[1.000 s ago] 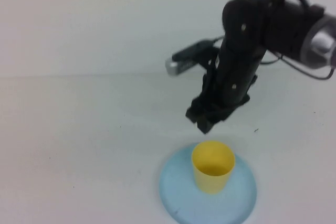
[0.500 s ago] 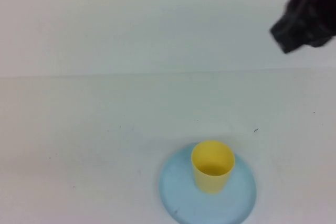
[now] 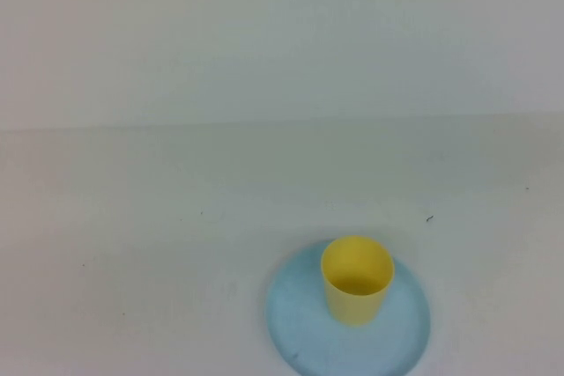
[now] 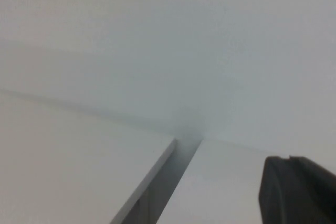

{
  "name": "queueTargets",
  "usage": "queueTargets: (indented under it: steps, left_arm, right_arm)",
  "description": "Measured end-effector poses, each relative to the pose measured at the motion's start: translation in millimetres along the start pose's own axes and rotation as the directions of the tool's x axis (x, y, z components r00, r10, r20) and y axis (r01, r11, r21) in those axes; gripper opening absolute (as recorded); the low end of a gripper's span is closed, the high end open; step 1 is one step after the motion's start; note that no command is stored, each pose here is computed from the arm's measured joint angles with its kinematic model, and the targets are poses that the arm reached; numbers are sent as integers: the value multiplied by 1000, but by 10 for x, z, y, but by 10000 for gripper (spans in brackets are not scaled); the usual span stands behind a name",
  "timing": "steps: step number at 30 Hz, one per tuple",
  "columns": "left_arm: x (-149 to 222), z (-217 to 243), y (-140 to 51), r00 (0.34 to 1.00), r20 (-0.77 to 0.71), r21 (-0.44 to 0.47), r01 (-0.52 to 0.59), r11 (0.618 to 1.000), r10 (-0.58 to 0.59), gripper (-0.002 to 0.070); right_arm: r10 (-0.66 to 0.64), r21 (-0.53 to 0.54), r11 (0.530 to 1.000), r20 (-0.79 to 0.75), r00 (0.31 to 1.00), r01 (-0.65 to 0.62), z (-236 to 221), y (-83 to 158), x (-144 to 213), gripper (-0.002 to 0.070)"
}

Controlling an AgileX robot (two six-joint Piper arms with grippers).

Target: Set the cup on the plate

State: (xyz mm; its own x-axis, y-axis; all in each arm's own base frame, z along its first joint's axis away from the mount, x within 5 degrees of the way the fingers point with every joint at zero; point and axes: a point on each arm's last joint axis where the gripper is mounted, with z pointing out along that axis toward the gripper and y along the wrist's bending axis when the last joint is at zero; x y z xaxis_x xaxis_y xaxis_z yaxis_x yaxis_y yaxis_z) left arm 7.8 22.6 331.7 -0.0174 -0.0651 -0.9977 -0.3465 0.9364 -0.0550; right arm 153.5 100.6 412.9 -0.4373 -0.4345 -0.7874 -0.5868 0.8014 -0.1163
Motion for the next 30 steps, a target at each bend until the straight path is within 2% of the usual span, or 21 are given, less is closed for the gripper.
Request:
queueTargets:
  steps: [5,8,11,14,17,19,22,26,30]
  left_arm:
    - [243,-27,-30,996,76,42,37,998,-40,1]
    - [419,79,-58,998,56,58,26,998,-30,1]
    - [567,159,-77,999,33,69,16,997,-19,1]
    - [686,226,-90,1000,23,74,-10,997,8,1]
    - [785,271,-100,1000,16,80,-28,996,26,1]
    - [851,295,-103,999,1,81,-34,996,34,1]
    - [894,308,-101,999,-11,79,-51,996,52,1]
    - [920,318,-111,991,-6,89,-133,987,134,1]
    - [966,299,-207,969,-17,204,-238,950,247,1]
  right_arm:
    - [-41,58,997,-45,998,43,11,-53,47,16]
    - [-76,102,991,-47,996,81,22,-92,57,16]
    - [-72,165,984,51,996,63,88,-166,76,16]
    - [-14,207,978,235,972,-36,182,-285,177,16]
    - [74,234,957,369,926,-170,271,-410,454,16]
    - [91,268,940,405,910,-213,295,-445,712,16]
    - [96,327,910,430,898,-254,248,-409,1172,16]
    - [99,415,851,474,875,-322,121,-322,1676,16]
    - [103,473,792,519,849,-386,79,-233,2021,16]
